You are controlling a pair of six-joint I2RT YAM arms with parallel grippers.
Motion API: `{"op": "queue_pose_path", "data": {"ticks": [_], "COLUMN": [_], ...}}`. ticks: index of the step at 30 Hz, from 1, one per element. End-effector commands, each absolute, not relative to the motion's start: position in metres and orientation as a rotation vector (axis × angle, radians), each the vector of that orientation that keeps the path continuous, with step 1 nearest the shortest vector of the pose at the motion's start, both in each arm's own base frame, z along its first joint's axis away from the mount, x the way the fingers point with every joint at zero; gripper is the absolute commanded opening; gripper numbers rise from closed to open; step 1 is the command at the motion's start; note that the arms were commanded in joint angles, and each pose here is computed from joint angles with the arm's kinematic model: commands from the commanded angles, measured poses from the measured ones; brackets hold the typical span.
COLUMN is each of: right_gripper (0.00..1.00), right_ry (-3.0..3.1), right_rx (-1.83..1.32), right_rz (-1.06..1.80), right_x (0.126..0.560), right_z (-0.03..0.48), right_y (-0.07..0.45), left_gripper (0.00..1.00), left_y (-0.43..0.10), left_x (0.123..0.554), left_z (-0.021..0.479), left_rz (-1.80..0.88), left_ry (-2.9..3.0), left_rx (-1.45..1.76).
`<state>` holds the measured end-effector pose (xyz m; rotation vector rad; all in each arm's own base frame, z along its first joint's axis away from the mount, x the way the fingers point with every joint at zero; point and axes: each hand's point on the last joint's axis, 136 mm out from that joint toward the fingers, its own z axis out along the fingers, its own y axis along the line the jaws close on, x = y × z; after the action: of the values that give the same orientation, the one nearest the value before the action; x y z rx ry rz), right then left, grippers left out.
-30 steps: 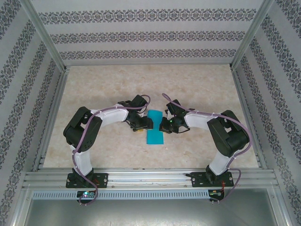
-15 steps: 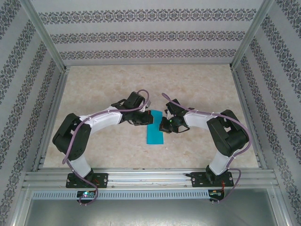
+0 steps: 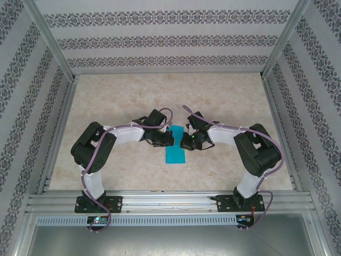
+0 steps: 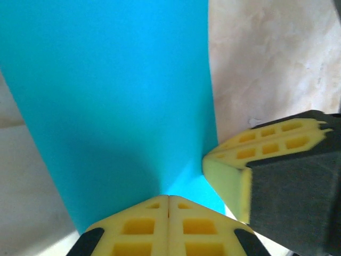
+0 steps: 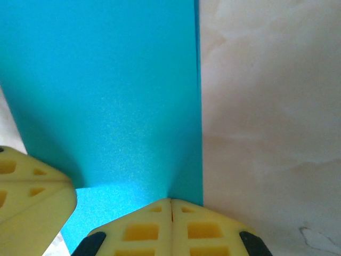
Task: Fold a paper plane with a square sheet of paper (fold left side to right side)
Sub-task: First fold the square sheet of paper in half at the center of the table.
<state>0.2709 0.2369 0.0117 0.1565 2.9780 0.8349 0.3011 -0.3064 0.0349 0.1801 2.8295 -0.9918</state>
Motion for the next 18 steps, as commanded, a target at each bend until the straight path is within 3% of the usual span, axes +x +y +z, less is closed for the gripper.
{"op": "queue_pose_path", "data": {"ticks": [1,18], "right_gripper": [0.0,0.0], "right_ry": [3.143,3.174], "right_rx": [0.2,0.203], "right_rz": [0.534,0.458], "right_x": [0.242,0.236], "right_z": [-0.031,-0.04], "right_y": [0.201,0.187], "left_gripper": [0.06,0.02], "left_y": [-0.289,-0.243], "left_x": [0.288,0.272], "left_z": [0.006,-0.012], "left_rz": [-0.872,-0.728], "left_ry": [2.92,2.986], "left_rx": [0.175,0.107]}}
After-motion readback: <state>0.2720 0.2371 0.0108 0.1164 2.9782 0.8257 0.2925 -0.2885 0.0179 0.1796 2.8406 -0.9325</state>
